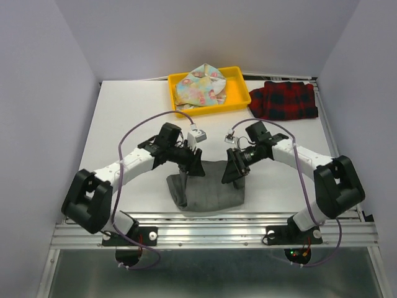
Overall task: Fold and stack the skirts
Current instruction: Fold the skirt, then neatly place the folded skirt to the corner
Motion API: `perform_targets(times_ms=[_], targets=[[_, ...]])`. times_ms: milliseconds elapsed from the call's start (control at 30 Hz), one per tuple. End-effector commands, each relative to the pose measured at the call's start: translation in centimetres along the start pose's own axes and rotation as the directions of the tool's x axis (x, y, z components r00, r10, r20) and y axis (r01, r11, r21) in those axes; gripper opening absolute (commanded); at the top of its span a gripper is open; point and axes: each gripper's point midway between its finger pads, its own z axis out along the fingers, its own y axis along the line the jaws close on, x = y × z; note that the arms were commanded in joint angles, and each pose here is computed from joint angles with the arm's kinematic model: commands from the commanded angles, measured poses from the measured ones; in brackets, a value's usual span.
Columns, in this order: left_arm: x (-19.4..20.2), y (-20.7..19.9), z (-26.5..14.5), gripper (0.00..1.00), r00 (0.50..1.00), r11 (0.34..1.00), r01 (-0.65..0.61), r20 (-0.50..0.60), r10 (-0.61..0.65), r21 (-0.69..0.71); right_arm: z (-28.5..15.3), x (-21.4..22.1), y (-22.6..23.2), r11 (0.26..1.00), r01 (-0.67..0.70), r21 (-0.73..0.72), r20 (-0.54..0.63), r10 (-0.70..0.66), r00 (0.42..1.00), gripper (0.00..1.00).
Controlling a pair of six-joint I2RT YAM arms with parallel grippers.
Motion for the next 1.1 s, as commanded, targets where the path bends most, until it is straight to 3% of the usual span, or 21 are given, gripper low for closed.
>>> perform_targets(times_ms=[0, 133, 300, 400, 567, 700, 767, 800, 833, 867, 933, 1000, 1067], targets=[[0.6, 1.0, 2.6, 0.48, 0.993, 0.991, 0.122, -0.008, -0.121, 0.064, 1.3, -1.2, -3.0, 1.000, -0.008, -0.003, -0.002, 0.008, 1.000, 0.59], [2.0, 5.9, 4.9, 0.46, 0.970, 0.972, 0.234, -0.067, -0.233, 0.011, 3.0, -0.7, -8.7, 0.989, -0.114, 0.096, -0.057, 0.120, 0.991, 0.57], [0.9, 10.6, 6.5, 0.44, 0.956, 0.958, 0.286, -0.058, -0.287, -0.020, 1.2, -2.2, -15.5, 0.946, -0.212, 0.244, 0.017, 0.215, 0.977, 0.54], [-0.7, 11.7, 6.7, 0.45, 0.972, 0.972, 0.230, -0.033, -0.231, -0.048, -1.2, -3.9, -18.3, 0.921, -0.194, 0.338, 0.070, 0.181, 0.981, 0.52], [-6.1, 12.4, 4.3, 0.55, 0.999, 0.987, 0.045, 0.036, -0.040, -0.153, -3.7, -8.4, -15.7, 0.925, -0.028, 0.379, 0.085, -0.005, 0.996, 0.54], [-13.2, 10.3, -0.8, 0.57, 0.978, 0.953, -0.124, 0.127, 0.164, -0.276, -7.0, -12.3, -10.4, 0.906, 0.067, 0.417, 0.170, -0.150, 0.974, 0.61], [-17.7, 9.0, -5.5, 0.63, 0.937, 0.881, -0.221, 0.159, 0.310, -0.419, -8.6, -12.1, -7.7, 0.889, 0.099, 0.447, 0.209, -0.212, 0.955, 0.67], [-18.9, 8.6, -7.2, 0.69, 0.918, 0.846, -0.248, 0.164, 0.361, -0.473, -9.1, -11.8, -7.0, 0.880, 0.106, 0.463, 0.221, -0.231, 0.947, 0.69], [-20.8, 7.4, -10.7, 0.87, 0.883, 0.783, -0.259, 0.190, 0.429, -0.566, -9.7, -11.5, -6.3, 0.866, 0.119, 0.485, 0.227, -0.256, 0.940, 0.72], [-21.6, 6.7, -12.6, 0.98, 0.855, 0.735, -0.287, 0.182, 0.486, -0.614, -11.0, -11.0, -4.4, 0.843, 0.147, 0.517, 0.251, -0.314, 0.916, 0.75], [-22.6, 4.2, -17.6, 0.99, 0.804, 0.645, -0.266, 0.204, 0.558, -0.716, -13.2, -10.7, -3.9, 0.769, 0.147, 0.622, 0.262, -0.382, 0.887, 0.88], [-21.7, 2.3, -20.5, 0.99, 0.783, 0.613, -0.225, 0.234, 0.576, -0.757, -15.8, -9.9, -3.7, 0.684, 0.114, 0.720, 0.263, -0.422, 0.868, 0.99], [-20.2, 1.4, -21.3, 0.99, 0.788, 0.616, -0.213, 0.240, 0.567, -0.758, -16.7, -9.1, -3.8, 0.640, 0.111, 0.760, 0.253, -0.449, 0.857, 1.00]])
